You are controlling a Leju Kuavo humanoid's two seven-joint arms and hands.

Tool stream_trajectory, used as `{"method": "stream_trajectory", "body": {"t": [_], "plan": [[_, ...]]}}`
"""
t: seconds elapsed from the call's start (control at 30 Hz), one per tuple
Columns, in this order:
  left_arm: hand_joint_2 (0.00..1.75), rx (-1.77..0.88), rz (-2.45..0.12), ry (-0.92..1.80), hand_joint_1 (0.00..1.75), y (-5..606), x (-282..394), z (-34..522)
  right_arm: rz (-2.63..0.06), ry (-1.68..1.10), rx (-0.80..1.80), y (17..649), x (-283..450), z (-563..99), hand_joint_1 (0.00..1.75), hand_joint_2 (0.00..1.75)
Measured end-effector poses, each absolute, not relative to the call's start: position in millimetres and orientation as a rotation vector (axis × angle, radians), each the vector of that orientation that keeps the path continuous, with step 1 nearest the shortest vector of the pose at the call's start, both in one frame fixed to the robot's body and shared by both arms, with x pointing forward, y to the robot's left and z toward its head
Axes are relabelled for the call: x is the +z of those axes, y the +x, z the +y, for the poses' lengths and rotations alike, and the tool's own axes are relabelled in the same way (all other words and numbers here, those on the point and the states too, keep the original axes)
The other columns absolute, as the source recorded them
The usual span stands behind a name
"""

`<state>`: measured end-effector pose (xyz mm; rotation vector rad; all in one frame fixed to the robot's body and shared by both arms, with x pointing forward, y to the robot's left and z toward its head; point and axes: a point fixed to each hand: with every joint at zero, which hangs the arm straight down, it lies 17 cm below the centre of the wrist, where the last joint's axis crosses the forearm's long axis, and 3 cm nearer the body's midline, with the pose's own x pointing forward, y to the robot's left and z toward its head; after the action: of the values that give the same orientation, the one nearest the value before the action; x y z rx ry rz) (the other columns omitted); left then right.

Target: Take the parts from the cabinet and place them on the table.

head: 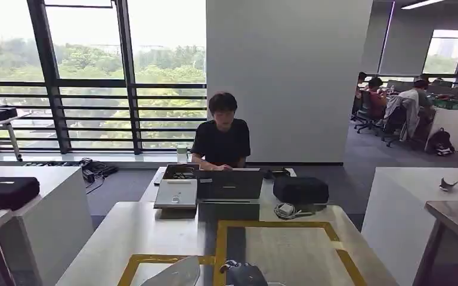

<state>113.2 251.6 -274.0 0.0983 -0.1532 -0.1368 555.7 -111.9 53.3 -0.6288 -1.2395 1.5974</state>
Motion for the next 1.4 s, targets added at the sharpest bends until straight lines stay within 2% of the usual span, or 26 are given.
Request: {"method": "stream_trajectory", "body": {"t": [0.03,0.33,0.63,0.73,0.97,1.4], "plan": [[0.00,-0.138,-0.153,0.090,0.00,113,-274,250,-1.241,-0.630,1.596,556,53,-112,0.00,0.00],[0.00,-0.134,-0.148,0.087,0.00,112,-274,249,-1.356,-0.640,1.541,564,75,-105,0.00,0.00],[0.00,-0.075,-0.100,0.117,0.00,88,-278,256,-1.867,-0.680,1.241,587,227,-78,0.00,0.00],[0.00,-0.058,-0.093,0.121,0.00,80,-280,258,-2.039,-0.701,1.119,573,286,-76,0.00,0.00],[0.00,-0.040,-0.092,0.122,0.00,76,-280,258,-2.277,-0.746,0.962,525,347,-83,0.00,0.00],[0.00,-0.052,-0.089,0.118,0.00,71,-281,260,-2.410,-0.961,0.706,466,397,-161,0.00,0.00]]}}
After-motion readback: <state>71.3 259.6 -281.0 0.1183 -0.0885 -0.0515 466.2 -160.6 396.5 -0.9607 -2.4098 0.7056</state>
